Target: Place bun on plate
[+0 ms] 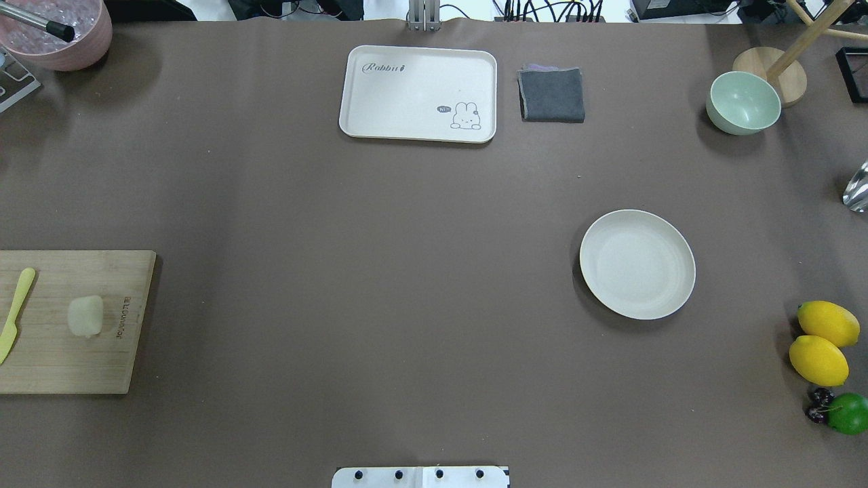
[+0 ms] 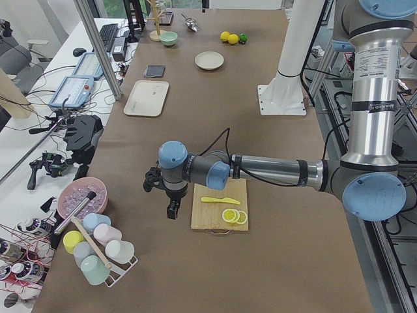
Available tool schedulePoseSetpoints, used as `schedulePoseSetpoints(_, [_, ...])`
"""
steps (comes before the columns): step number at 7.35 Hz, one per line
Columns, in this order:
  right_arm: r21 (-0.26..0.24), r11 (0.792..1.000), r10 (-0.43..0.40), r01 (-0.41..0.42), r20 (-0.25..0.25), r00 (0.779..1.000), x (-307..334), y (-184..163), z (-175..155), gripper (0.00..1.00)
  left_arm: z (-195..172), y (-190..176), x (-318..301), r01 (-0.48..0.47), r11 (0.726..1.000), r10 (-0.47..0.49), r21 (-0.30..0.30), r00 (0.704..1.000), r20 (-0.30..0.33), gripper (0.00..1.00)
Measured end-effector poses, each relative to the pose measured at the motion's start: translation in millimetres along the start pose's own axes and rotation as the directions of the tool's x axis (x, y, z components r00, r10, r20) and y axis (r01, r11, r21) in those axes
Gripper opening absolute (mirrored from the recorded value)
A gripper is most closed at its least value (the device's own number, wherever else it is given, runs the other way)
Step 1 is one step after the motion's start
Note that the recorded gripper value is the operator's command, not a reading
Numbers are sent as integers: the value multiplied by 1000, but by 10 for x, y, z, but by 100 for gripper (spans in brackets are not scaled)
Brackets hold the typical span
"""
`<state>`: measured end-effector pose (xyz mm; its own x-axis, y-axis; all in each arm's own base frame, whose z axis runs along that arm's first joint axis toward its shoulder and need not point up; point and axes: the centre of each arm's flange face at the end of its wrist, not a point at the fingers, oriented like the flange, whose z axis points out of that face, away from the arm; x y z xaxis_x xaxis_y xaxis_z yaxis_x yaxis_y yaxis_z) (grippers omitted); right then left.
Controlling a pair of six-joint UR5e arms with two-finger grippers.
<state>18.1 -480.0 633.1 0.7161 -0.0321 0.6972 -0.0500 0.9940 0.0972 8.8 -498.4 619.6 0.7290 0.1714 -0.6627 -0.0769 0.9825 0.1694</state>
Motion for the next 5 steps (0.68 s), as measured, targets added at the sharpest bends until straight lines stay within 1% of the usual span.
schedulePoseSetpoints(3, [0, 1000, -3, 3, 26, 1000, -27, 11, -4, 100, 44, 18, -30, 15, 1000, -15, -4, 1000, 0, 97])
schedulePoseSetpoints(5, [22, 1000, -24, 23, 51, 998, -16, 92, 12, 100, 61, 13, -38, 16, 1000, -16, -6, 1000, -3, 97])
